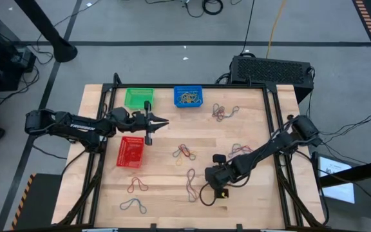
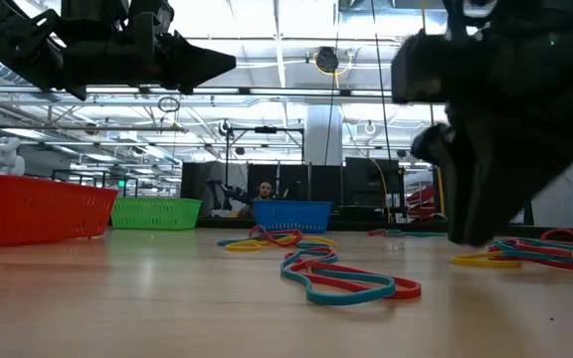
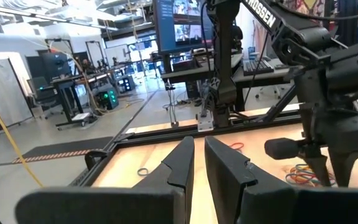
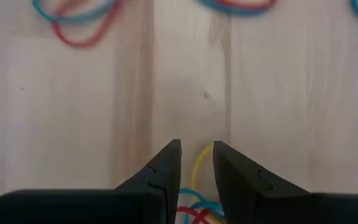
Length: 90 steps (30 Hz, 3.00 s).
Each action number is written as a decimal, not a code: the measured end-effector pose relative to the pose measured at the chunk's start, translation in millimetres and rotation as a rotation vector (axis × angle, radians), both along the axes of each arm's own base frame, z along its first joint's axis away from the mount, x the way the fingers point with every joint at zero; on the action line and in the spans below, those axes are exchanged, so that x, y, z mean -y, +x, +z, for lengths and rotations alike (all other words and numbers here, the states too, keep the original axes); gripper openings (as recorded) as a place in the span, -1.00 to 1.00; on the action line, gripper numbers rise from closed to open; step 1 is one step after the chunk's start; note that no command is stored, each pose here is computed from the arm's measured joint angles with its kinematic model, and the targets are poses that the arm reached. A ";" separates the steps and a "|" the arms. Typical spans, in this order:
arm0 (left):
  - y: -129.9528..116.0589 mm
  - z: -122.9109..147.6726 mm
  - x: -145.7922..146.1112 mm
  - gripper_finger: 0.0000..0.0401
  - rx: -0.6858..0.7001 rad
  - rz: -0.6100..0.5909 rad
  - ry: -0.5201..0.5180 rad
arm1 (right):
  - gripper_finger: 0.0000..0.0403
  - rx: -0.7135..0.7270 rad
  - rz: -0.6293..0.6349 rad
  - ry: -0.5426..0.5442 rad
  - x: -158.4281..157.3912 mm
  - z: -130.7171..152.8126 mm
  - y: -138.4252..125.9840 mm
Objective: Sort rubber bands into baskets
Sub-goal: Put the yellow rubber band into the blue bin
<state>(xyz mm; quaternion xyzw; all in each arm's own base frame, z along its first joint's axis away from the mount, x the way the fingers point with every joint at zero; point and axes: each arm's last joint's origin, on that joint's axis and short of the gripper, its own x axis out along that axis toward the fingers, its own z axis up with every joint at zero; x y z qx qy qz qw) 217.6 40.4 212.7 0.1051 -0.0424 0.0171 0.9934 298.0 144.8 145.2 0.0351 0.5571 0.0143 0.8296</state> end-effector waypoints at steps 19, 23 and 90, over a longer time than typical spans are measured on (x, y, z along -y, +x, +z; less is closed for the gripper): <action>0.0 -0.2 0.0 -0.77 -0.001 -0.001 0.002 | -0.57 -0.057 -0.069 -0.100 6.5 -6.0 -5.5; 0.0 -0.2 0.0 -0.77 -0.001 -0.001 0.002 | -0.64 -0.063 -0.107 -0.087 8.4 -9.3 -3.5; 0.3 -3.3 0.0 -0.77 -0.034 0.000 0.022 | -1.00 0.462 -0.444 -0.067 -9.5 109.2 -74.3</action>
